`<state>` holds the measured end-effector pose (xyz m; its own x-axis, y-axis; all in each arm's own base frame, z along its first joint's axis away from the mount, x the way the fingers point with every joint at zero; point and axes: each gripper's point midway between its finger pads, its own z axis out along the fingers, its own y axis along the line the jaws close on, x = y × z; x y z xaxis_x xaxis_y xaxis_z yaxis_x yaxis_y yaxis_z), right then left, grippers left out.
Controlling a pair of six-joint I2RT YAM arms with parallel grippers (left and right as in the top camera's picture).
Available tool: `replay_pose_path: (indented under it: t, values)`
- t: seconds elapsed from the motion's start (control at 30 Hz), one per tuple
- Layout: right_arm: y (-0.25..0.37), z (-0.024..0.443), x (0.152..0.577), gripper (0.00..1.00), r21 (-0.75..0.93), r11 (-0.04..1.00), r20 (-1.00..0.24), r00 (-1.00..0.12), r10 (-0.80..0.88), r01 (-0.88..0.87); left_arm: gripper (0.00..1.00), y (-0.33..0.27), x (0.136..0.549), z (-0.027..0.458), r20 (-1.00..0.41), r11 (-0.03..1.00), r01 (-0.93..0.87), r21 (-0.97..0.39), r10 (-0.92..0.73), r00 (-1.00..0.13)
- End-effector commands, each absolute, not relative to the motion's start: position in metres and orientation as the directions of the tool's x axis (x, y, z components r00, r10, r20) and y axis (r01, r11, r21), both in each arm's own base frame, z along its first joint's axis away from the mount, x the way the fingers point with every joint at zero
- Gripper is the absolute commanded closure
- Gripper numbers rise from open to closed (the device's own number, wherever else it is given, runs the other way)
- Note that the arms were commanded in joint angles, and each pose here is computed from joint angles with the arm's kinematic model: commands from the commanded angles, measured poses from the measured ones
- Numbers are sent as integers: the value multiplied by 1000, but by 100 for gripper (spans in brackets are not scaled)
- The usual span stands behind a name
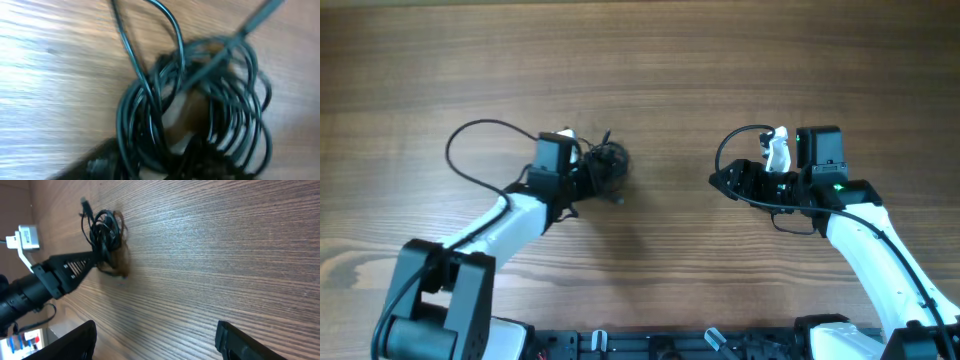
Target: Untangle cables
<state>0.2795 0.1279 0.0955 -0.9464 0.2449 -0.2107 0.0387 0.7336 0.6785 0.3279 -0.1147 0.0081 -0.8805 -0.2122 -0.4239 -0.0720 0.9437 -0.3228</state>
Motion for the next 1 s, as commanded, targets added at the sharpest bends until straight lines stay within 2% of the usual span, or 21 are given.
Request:
replay_pose_path:
  t: [0.0,0.1,0.13,0.2,0.27,0.33,0.37,0.43,0.47,0.5,0.53,0.6,0.63,0.8,0.9,0.97]
  values:
    - [127,96,275,22,674,737,-200,-948,246,49,78,-120,321,2,-380,928,-162,-335,-290,-878]
    - [127,94,273,22,673,738,-189,-951,246,57,92,-127,312,-2,-235,811,-406,-421,-530,-815]
    - [127,94,272,22,672,738,-187,-951,245,58,92,-131,308,-2,-166,752,-481,-451,-600,-782]
    - [127,94,271,22,671,739,-183,-952,245,60,91,-146,297,-1,43,568,-660,-492,-741,-670]
    - [127,94,271,22,671,739,-181,-953,245,62,91,-172,290,10,275,382,-770,-511,-776,-568]
    - [127,94,271,22,671,739,-181,-953,244,62,81,-193,294,24,361,318,-768,-556,-740,-568]
    - [127,94,271,22,671,739,-181,-953,244,62,70,-199,295,29,376,308,-759,-573,-724,-578]
    - [127,94,271,22,671,739,-181,-953,244,62,57,-205,296,39,360,323,-725,-609,-702,-615]
    - [127,94,271,22,671,739,-181,-953,244,62,43,-205,297,43,330,344,-695,-631,-692,-642]
    - [127,93,271,22,671,739,-181,-953,244,61,32,-205,299,48,291,370,-658,-656,-680,-673]
    - [127,94,271,21,671,739,-182,-953,244,61,29,-204,300,53,250,397,-618,-678,-666,-702]
    - [127,94,271,22,671,739,-181,-953,244,62,29,-196,299,59,153,468,-552,-690,-651,-743]
    - [127,93,271,22,671,739,-181,-953,244,62,29,-182,293,55,100,518,-559,-648,-669,-736]
    - [124,92,272,21,659,750,-189,-950,249,66,30,-131,267,35,-10,584,-680,-443,-762,-648]
    - [123,91,273,21,654,754,-191,-949,251,68,44,-110,253,20,-16,529,-782,-329,-831,-556]
    - [123,91,273,21,654,754,-191,-949,251,67,54,-111,253,13,6,480,-819,-314,-862,-507]
